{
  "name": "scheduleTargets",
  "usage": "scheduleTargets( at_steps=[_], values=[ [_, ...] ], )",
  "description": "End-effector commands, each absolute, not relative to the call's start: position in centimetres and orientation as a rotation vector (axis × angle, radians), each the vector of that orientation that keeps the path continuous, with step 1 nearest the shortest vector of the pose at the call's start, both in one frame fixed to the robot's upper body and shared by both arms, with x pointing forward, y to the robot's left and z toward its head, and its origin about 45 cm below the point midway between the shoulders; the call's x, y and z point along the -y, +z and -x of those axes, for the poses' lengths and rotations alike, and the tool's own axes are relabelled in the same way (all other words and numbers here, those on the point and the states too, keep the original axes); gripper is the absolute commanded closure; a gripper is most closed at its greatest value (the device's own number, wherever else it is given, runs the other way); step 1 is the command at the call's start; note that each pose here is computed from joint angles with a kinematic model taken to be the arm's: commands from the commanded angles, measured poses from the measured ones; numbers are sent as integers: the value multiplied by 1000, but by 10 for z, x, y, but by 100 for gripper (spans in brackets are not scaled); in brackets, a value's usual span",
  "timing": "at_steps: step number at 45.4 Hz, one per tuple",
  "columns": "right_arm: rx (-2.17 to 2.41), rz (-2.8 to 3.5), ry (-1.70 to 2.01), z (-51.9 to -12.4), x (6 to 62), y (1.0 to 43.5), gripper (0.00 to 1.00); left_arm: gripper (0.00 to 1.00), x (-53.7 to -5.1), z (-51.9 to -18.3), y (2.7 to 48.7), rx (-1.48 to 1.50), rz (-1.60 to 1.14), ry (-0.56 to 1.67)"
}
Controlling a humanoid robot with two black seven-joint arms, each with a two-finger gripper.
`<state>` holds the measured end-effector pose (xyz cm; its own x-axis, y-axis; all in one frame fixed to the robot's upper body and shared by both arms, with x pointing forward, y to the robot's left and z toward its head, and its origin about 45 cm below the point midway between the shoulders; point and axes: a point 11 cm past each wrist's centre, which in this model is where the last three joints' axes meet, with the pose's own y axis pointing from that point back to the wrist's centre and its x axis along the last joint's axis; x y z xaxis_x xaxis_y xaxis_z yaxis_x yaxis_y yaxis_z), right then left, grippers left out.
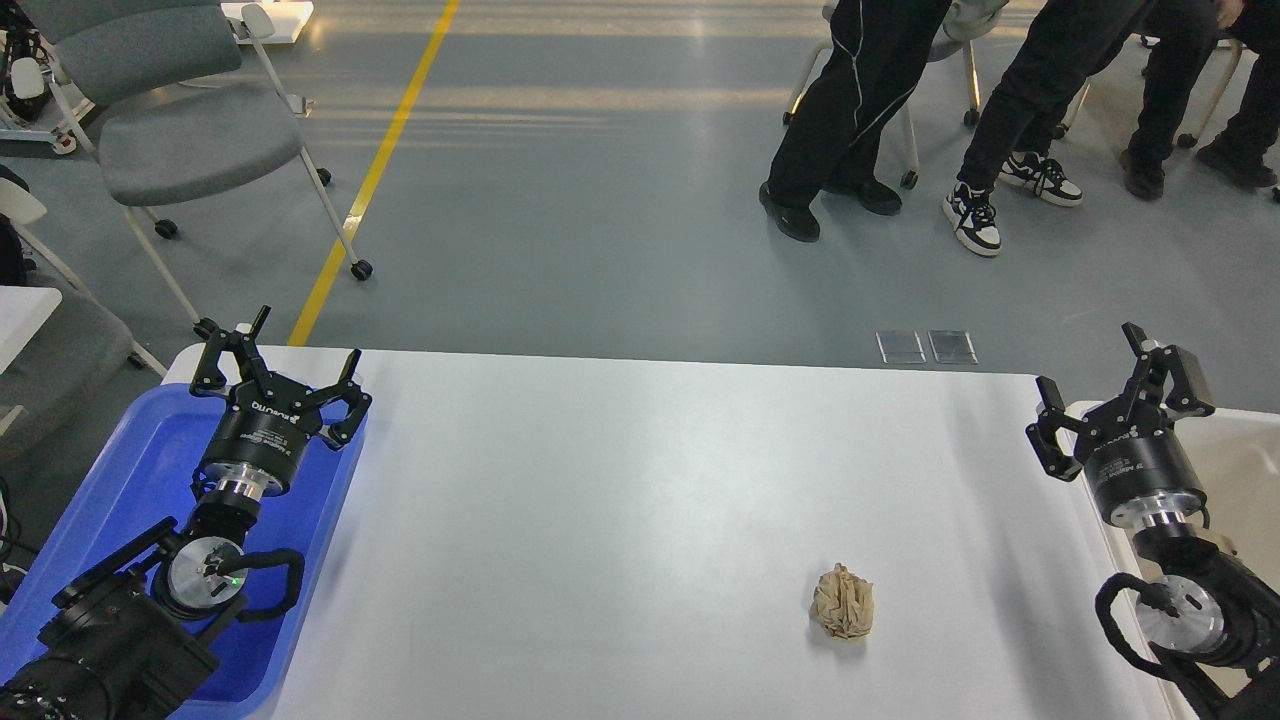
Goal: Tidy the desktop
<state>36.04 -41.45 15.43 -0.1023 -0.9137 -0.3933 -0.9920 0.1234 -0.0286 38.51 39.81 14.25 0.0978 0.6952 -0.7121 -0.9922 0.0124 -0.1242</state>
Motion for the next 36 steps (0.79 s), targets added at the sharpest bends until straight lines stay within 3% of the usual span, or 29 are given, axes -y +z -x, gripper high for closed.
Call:
scheduleTargets(
  at_steps=[1,8,36],
  values=[
    [-2100,1880,418,-364,412,154,0,0,-398,-385,142,-532,705,1415],
    [-2067,1893,540,-368,405,157,0,0,-398,-385,143,-533,707,1414],
    [-1901,2671,216,-355,380,240,0,0,-398,-385,143,-533,707,1414]
  ],
)
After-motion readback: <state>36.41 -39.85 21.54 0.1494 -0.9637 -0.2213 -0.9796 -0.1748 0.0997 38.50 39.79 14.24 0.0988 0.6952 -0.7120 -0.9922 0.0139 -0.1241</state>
